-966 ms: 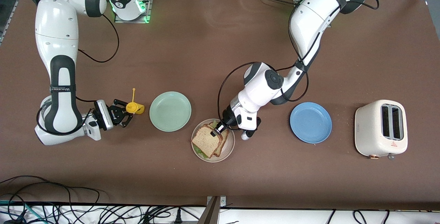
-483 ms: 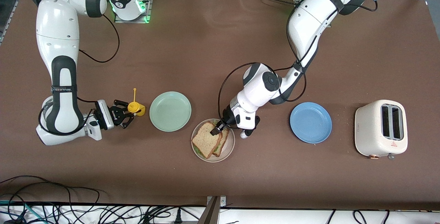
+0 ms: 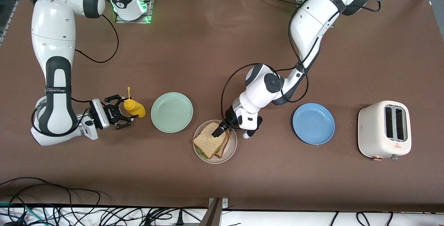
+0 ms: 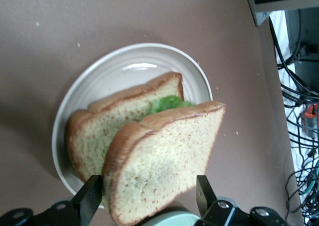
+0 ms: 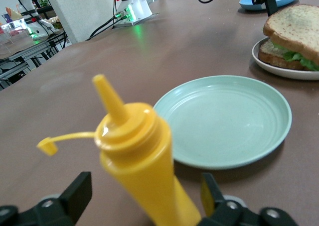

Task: Make sandwich on beige plate with both arms

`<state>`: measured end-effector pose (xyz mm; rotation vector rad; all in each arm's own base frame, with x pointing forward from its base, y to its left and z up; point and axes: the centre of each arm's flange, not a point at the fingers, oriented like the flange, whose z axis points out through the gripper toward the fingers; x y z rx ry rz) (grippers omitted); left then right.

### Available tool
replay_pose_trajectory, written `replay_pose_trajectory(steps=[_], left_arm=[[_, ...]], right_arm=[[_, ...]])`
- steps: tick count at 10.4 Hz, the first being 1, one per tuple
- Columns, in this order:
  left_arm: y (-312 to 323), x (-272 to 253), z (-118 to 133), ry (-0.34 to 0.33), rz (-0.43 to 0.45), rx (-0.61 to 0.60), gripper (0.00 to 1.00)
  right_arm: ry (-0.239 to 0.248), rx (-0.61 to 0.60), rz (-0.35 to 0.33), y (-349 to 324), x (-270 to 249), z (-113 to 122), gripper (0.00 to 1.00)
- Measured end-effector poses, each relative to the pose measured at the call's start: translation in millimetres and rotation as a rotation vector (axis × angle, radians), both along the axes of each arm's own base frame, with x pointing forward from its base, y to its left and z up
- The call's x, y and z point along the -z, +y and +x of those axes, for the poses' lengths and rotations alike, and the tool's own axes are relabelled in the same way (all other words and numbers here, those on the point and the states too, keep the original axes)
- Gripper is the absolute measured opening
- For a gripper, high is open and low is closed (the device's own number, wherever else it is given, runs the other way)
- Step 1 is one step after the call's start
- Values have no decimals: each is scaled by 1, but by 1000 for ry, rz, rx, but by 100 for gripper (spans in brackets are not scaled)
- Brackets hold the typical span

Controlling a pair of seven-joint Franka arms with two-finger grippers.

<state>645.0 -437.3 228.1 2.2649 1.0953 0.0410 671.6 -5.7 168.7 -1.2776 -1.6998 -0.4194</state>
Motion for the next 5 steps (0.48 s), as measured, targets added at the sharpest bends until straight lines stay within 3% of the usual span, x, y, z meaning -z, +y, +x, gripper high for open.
replay_pose_trajectory(steps=[2,5], left_arm=[[5,10,-2,11,18,1,94],[1,20,-10,17,44,28,96]], right_arm=[[4,34,-40,-30,-6,-1,100],[61,141,-150,-66,-31,3,100]])
